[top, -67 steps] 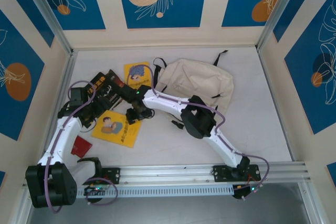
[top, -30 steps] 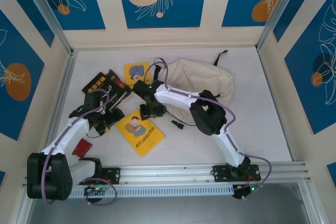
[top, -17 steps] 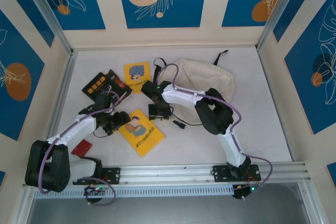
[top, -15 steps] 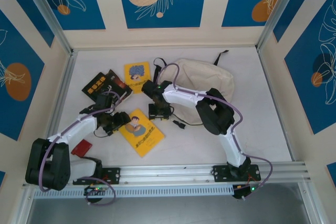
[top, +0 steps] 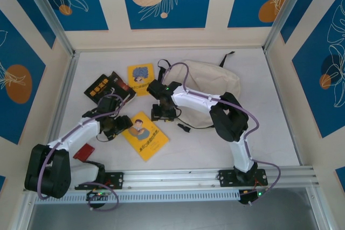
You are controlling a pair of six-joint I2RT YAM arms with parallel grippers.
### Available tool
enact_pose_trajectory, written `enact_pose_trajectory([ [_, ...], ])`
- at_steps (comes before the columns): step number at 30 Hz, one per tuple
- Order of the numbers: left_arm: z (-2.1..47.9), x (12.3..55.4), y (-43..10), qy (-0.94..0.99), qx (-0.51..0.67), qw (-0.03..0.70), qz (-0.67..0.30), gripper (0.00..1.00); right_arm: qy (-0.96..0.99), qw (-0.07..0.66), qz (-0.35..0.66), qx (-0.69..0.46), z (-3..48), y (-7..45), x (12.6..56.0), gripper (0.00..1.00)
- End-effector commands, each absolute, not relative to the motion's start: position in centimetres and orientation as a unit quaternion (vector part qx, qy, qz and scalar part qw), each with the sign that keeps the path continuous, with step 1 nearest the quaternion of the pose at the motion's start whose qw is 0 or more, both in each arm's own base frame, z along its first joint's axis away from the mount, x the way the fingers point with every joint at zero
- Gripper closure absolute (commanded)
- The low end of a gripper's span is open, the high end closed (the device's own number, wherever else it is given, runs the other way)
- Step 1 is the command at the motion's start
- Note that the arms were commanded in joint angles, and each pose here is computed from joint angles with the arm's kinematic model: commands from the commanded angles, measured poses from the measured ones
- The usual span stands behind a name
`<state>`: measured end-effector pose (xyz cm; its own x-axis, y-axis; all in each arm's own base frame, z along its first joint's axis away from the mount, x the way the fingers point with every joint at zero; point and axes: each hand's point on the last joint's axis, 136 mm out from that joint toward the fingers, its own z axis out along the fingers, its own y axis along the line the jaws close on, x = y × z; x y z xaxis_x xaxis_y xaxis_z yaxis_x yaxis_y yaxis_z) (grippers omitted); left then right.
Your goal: Pack the student bag
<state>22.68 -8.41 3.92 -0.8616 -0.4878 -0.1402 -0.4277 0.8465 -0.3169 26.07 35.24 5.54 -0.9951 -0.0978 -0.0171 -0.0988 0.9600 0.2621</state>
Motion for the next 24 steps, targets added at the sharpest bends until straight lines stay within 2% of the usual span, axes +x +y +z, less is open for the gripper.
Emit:
enact_pose_trajectory([
  [1, 3.4, 22.1, -8.6, 0.955, -0.246, 0.101, -0.135, 0.27, 0.988, -0.012, 0.147, -0.055, 6.1, 35.6, 24.8, 0.46],
  [5, 3.3, 22.9, -9.8, 0.953, -0.236, 0.097, -0.161, 0.35, 0.982, -0.037, 0.168, -0.072, 5.6, 36.8, 23.7, 0.47],
  [14, 2.8, 24.1, -10.7, 0.953, -0.232, 0.093, -0.17, 0.45, 0.986, -0.06, 0.139, -0.073, 3.4, 36.1, 22.5, 0.53],
  [16, 2.8, 24.5, -11.0, 0.953, -0.228, 0.094, -0.174, 0.49, 0.987, -0.063, 0.13, -0.075, 3.0, 35.9, 22.2, 0.56],
  [19, 2.9, 25.5, -11.5, 0.953, -0.219, 0.098, -0.183, 0.61, 0.986, -0.071, 0.129, -0.08, 2.5, 35.8, 21.7, 0.61],
  [24, 3.1, 27.8, -12.2, 0.959, -0.195, 0.102, -0.179, 0.69, 0.98, -0.083, 0.158, -0.089, 2.7, 37.0, 21.2, 0.67],
])
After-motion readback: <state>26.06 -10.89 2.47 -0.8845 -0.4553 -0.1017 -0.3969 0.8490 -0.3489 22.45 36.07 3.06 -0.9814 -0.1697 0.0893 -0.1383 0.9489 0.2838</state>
